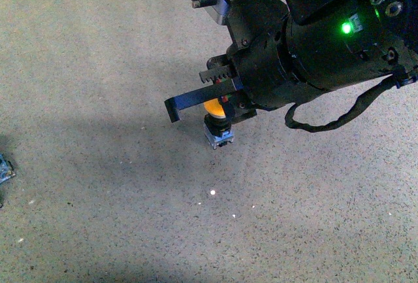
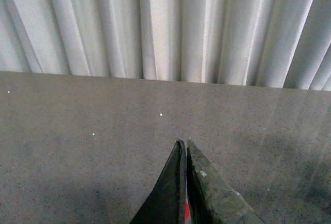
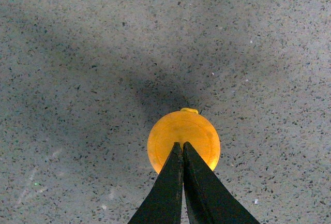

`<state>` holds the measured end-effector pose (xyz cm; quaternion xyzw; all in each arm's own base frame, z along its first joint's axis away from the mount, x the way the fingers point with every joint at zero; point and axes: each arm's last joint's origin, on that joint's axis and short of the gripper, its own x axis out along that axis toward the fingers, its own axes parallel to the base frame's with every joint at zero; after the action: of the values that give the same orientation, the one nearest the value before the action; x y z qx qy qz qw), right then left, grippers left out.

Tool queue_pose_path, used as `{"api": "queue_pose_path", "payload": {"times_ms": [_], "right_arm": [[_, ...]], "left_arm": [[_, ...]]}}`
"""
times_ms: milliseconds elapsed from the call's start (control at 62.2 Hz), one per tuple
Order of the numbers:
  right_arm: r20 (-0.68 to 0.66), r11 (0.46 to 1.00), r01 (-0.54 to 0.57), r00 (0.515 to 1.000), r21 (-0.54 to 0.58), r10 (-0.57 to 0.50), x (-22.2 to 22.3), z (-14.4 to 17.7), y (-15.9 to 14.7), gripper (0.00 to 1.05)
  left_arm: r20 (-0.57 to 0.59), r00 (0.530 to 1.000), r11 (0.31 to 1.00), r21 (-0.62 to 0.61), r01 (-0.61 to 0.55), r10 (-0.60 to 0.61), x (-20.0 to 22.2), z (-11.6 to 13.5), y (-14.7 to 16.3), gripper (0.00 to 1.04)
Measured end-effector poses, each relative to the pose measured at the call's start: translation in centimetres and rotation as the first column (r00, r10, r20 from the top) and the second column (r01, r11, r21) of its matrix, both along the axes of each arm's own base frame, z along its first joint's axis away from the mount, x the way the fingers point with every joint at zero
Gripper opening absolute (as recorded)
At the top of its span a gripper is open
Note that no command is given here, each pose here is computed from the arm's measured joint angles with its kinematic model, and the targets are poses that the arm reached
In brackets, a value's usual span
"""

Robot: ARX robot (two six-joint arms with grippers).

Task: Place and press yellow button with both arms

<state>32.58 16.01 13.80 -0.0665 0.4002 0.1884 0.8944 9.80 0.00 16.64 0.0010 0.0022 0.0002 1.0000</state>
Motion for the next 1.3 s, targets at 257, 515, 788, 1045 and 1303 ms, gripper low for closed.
{"api": "queue_pose_path", "payload": {"times_ms": [257,515,788,1045,1303], "right_arm": [[-0.042,1.000,0.015,0.999,0.022,-0.014,0.3,-0.2,-0.3,0.01],[-0.070,0.999,0.034,0.997,0.036,-0.032,0.6,-0.9,-0.6,0.01],[-0.051,0.996,0.054,0.997,0.075,-0.050,0.8,-0.4,-0.8,0.01],[0.027,0.980,0.076,0.996,0.185,-0.083,0.6,3.4,-1.7,0.01],[0.235,0.961,0.071,0.962,0.267,-0.137,-2.4,8.6,-4.3,0.27]], "left_arm": [[0.000,1.000,1.000,0.000,0.000,0.000,0.0,0.0,0.0,0.01],[0.000,1.000,1.000,0.000,0.000,0.000,0.0,0.0,0.0,0.01],[0.000,1.000,1.000,0.000,0.000,0.000,0.0,0.0,0.0,0.01],[0.000,1.000,1.000,0.000,0.000,0.000,0.0,0.0,0.0,0.01],[0.000,1.000,1.000,0.000,0.000,0.000,0.0,0.0,0.0,0.01]]}}
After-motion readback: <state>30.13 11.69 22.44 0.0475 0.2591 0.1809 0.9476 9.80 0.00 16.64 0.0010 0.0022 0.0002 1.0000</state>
